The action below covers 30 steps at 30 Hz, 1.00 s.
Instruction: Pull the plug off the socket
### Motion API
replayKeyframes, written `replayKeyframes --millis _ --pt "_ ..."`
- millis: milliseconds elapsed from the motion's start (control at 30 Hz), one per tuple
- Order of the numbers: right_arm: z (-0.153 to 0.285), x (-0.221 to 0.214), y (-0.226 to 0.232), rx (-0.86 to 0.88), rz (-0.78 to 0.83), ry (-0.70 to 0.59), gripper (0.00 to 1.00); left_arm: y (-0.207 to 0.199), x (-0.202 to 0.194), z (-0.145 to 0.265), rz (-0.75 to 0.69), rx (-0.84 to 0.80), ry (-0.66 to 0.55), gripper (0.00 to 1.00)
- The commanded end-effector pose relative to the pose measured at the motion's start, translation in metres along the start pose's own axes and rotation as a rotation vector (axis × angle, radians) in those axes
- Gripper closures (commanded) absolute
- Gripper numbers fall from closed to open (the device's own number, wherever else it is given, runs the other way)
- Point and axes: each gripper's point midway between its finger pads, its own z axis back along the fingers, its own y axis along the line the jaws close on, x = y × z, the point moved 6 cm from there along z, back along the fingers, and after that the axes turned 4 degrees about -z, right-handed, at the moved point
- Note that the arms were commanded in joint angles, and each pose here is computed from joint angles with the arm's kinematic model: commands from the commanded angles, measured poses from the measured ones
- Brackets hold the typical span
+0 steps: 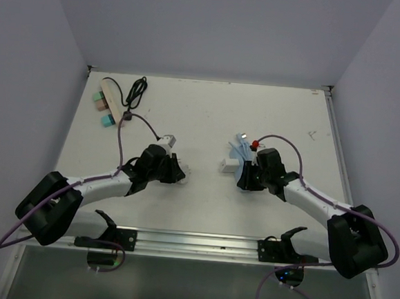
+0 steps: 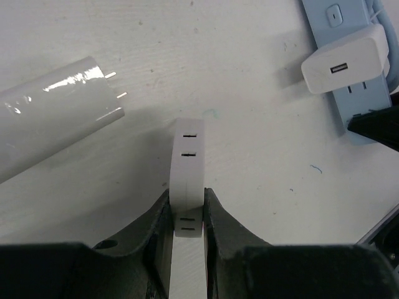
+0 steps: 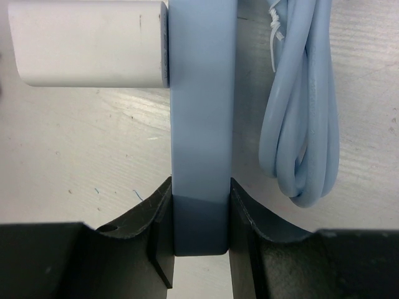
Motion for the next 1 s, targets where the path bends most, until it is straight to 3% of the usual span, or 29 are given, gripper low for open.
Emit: replayKeyframes --millis 0,100,233,267,333,367,633,967 --pt "0.007 0.008 0.009 0.071 0.024 -0.042 1.0 0.006 0.008 -0.003 0.054 0.008 -0.069 0.79" --pt "0.007 0.008 0.011 0.088 0.026 -0.044 1.0 0.011 0.005 -0.003 0.069 0.034 -0.065 0.69" --pt "0.005 0.007 0.012 0.102 0.026 -0.036 1.0 0.014 0.003 0.0 0.088 0.05 -0.067 0.47" --pt "0.006 0.007 0.013 0.106 0.027 -0.037 1.0 0.013 0.003 0.001 0.089 0.052 -0.063 0.35" --pt "0.007 0.008 0.014 0.118 0.034 -0.04 1.0 0.011 0.006 0.004 0.086 0.046 -0.072 0.23" --pt "0.007 0.008 0.015 0.122 0.036 -0.041 1.0 0.01 0.007 0.006 0.08 0.046 -0.069 0.2" --pt "0.015 0.007 0.027 0.22 0.059 -0.006 1.0 -0.007 0.02 0.024 -0.01 -0.062 -0.122 0.12" --pt "0.025 0.0 0.036 0.296 0.09 0.07 1.0 -0.068 0.034 0.018 -0.297 -0.218 -0.146 0.12"
